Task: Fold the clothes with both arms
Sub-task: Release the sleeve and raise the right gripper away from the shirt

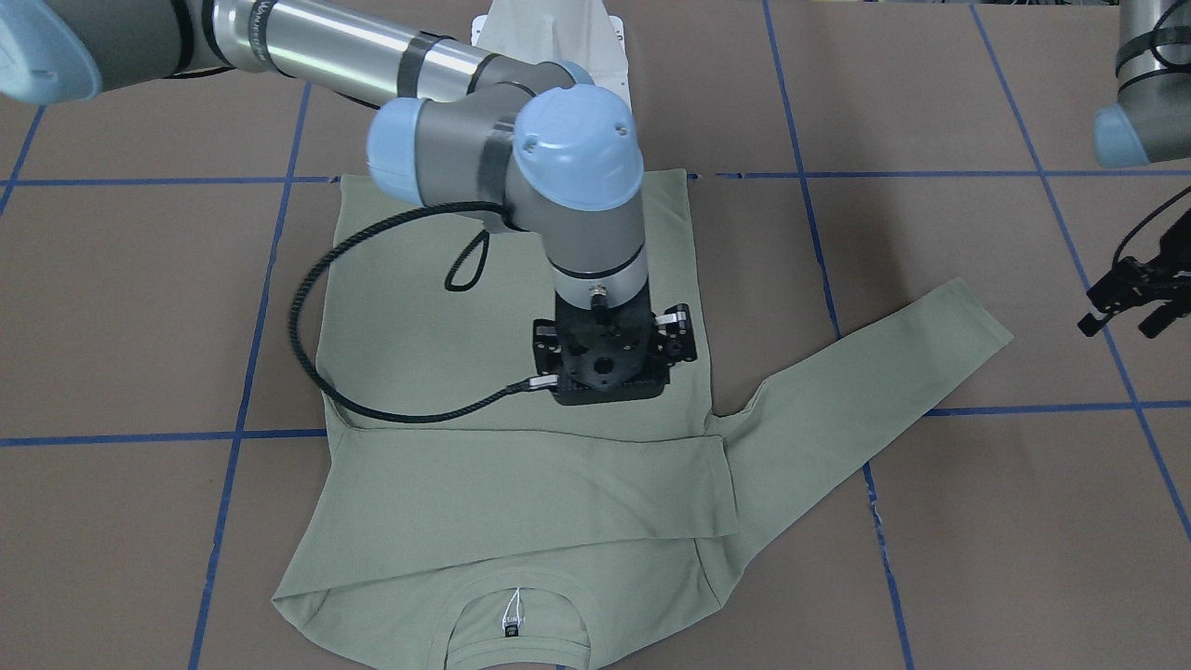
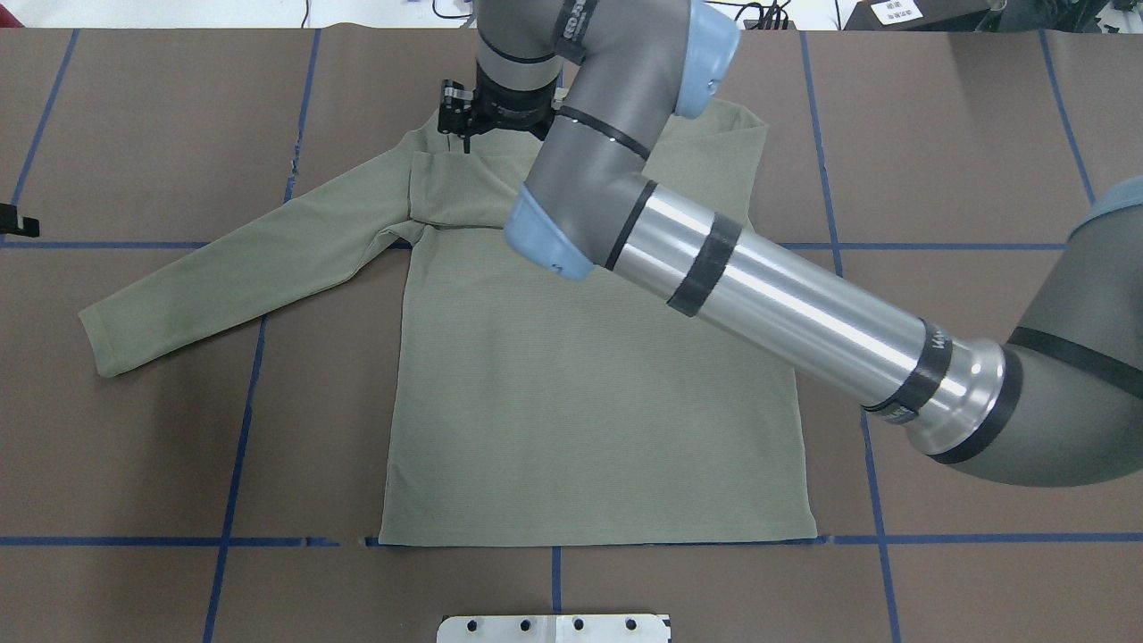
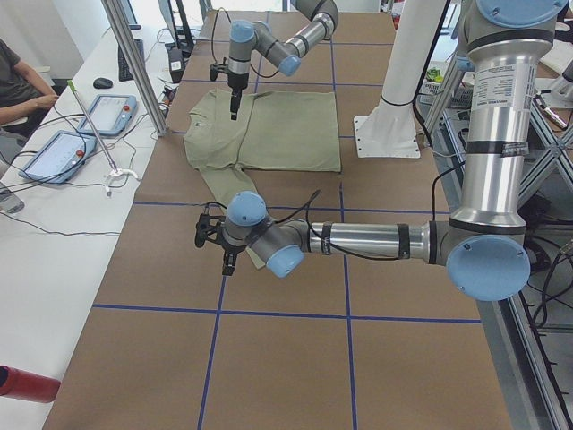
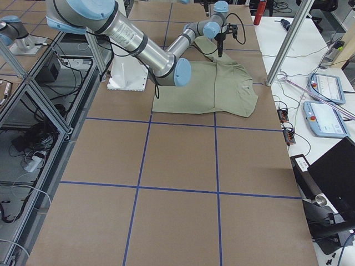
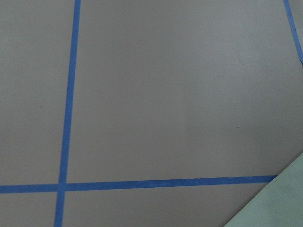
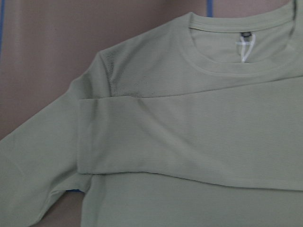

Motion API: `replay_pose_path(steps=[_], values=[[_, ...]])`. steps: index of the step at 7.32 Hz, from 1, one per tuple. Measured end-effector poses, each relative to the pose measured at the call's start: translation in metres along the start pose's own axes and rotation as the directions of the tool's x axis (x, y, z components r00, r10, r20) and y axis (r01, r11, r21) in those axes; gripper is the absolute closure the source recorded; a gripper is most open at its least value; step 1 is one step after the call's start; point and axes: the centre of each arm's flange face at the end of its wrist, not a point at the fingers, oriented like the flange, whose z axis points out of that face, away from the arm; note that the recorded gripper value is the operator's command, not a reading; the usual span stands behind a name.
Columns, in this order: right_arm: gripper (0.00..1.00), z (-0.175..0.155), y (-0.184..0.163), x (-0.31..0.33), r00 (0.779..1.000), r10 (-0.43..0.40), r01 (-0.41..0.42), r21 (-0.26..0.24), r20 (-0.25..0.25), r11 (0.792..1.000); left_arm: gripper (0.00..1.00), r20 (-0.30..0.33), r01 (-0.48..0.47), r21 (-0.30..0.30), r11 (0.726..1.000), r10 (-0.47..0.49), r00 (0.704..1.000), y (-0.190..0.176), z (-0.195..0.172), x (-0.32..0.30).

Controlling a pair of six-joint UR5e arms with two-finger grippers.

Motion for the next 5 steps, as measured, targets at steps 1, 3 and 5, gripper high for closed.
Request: replay_pose_path(steps=[1,3,5], values=[[0.00,-0.016,0.002,0.032,0.999,0.031,-0.031,-0.018,-0.034,0.999,0.01,0.002,0.063,0.009,0.998,-0.063,0.998,0.025,0.015,0.017],[0.00,-0.035,0.023,0.111,0.995,0.021,-0.025,-0.038,-0.095,0.999,0.01,0.036,0.172,0.019,0.985,-0.172,0.984,0.076,0.039,0.046],[0.00,-0.052,0.031,0.194,0.988,-0.055,0.045,-0.070,-0.142,0.997,0.02,0.104,0.215,0.049,0.975,-0.219,0.970,0.099,0.054,0.061]])
